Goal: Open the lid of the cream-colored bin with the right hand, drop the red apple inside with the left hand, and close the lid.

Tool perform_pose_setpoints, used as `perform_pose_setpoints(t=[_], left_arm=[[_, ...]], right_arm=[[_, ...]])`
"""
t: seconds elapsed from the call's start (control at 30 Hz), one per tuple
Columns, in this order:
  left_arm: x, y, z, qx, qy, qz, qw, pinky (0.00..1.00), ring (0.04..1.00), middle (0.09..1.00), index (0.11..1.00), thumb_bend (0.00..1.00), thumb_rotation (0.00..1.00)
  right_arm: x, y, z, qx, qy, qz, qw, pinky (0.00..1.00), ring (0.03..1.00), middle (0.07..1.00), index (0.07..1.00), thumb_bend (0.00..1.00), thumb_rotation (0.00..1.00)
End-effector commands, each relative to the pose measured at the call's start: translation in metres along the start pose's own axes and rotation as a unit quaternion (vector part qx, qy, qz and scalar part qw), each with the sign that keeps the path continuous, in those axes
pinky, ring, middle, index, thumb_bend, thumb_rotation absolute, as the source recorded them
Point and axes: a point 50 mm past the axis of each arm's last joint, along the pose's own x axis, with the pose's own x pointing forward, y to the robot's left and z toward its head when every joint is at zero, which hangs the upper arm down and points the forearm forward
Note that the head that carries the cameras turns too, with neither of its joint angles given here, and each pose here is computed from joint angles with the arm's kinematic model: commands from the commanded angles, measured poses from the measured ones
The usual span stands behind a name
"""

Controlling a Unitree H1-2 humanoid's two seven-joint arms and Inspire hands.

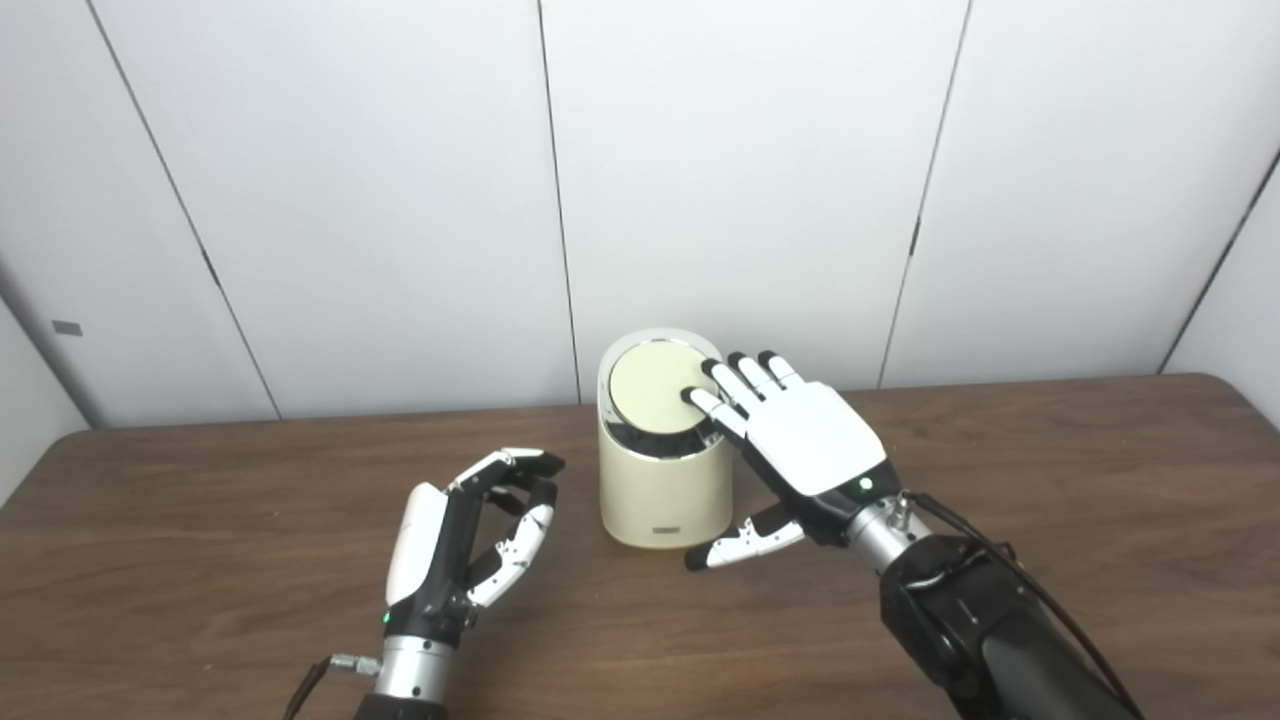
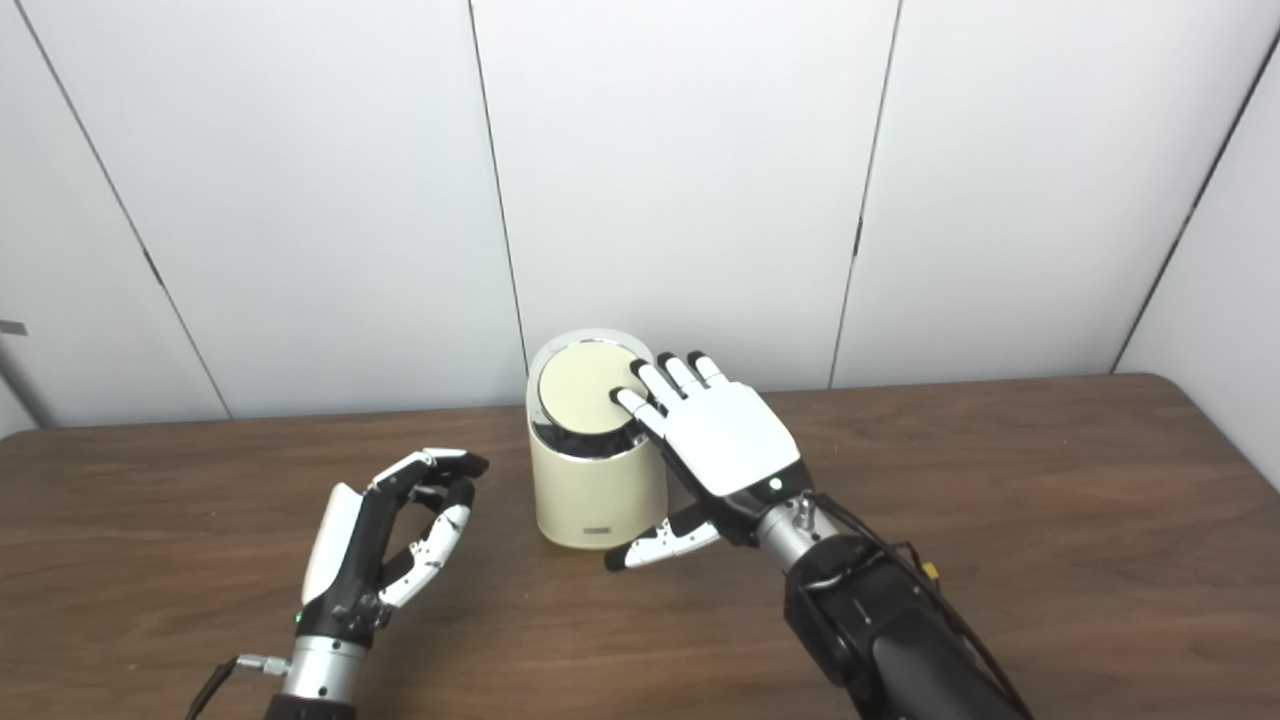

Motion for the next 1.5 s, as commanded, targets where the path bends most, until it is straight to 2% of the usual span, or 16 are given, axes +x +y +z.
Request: perform_pose_setpoints(t=[0.0,0.13,0.3,0.77,1.47], left_arm=[[0.0166,0.0054,0.0146,-0.002,-0.044,0.021,0.999,0.54,0.641,0.671,0.663,0.29,0.64],[0.0161,0.0049,0.0149,-0.004,-0.041,0.019,0.999,0.54,0.641,0.673,0.666,0.3,0.66],[0.0162,0.0048,0.015,-0.004,-0.04,0.02,0.999,0.53,0.64,0.672,0.665,0.29,0.62],[0.0151,0.005,0.0149,0.0,-0.036,0.016,0.999,0.54,0.645,0.676,0.671,0.32,0.67],[0.0158,0.004,0.0143,0.001,-0.038,0.016,0.999,0.54,0.647,0.677,0.668,0.31,0.65]], right_arm=[[0.0024,0.0021,-0.0009,-0.01,-0.013,0.021,1.0,1.0,1.0,1.0,0.869,0.93,0.84],[0.0033,0.0015,0.0005,-0.014,-0.017,0.016,1.0,1.0,1.0,1.0,0.865,0.93,0.83],[0.0042,0.0006,0.0013,-0.018,-0.018,0.016,1.0,1.0,1.0,1.0,0.859,0.92,0.83],[0.0046,-0.0034,0.0015,-0.03,-0.018,0.009,0.999,1.0,1.0,1.0,0.84,0.93,0.83],[0.0064,-0.0058,0.0041,-0.031,-0.02,0.004,0.999,1.0,1.0,1.0,0.846,0.93,0.85]])
